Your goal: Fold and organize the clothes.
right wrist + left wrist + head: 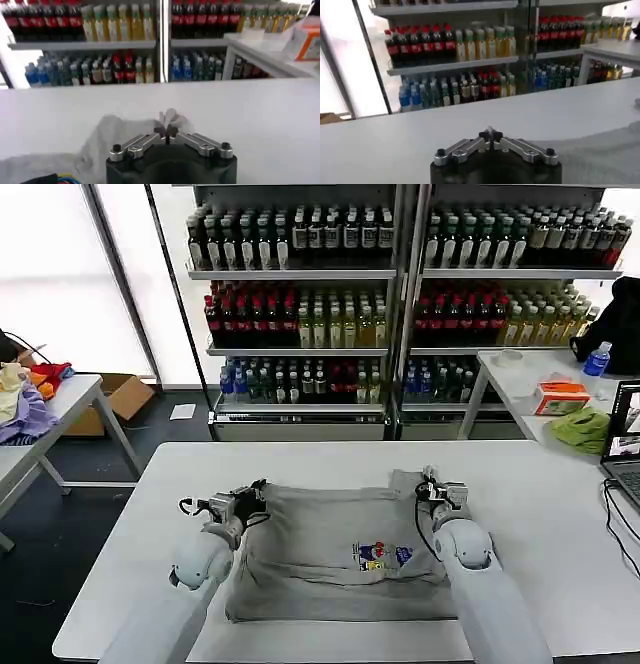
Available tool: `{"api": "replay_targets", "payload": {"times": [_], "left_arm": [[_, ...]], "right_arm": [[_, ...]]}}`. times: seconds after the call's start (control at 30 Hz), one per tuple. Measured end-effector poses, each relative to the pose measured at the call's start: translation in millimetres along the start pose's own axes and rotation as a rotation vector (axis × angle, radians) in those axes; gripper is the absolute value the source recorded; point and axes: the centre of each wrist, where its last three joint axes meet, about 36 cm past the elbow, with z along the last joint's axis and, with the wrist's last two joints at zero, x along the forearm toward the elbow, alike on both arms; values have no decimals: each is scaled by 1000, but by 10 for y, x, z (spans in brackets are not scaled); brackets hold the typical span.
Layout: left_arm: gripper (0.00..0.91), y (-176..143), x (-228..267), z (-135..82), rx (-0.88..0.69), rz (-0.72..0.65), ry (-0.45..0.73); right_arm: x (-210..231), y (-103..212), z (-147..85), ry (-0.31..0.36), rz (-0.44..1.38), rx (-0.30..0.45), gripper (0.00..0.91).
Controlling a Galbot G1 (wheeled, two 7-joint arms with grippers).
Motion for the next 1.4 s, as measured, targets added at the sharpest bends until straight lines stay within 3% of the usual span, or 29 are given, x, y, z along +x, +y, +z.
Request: {"api": "replay_targets", "payload": {"times": [0.27, 0.47, 0.83, 1.17, 1.2, 1.23, 1.27, 1.3, 1.37, 1.4], "left_arm": [[0, -127, 365, 143, -26, 29, -19], [0, -241, 629, 288, -31, 46, -10], [0, -404, 954, 592, -35, 64, 38], [30, -424, 1093, 780, -54, 57, 80], [363, -430, 1106, 785, -56, 58, 81], [907, -440, 1120, 790, -57, 59, 82], [907, -454, 1134, 795, -56, 60, 82], [907, -469, 1144, 797, -54, 64, 81], [907, -497, 1158, 790, -51, 71, 73], [907, -510, 1165, 781, -52, 74, 67]], "right_arm": [[660, -84, 25, -63, 24, 3, 0], [1130, -185, 138, -70, 58, 5, 0], [1748, -338, 595, 1, 130, 26, 0], [1939, -355, 917, 48, 163, 49, 0], [1944, -354, 943, 52, 164, 52, 0], [1947, -351, 972, 55, 166, 54, 0], [1949, -349, 997, 58, 167, 56, 0], [1952, -348, 1019, 61, 169, 58, 40], [1955, -343, 1068, 68, 171, 60, 756], [1956, -340, 1092, 71, 172, 61, 907]]}}
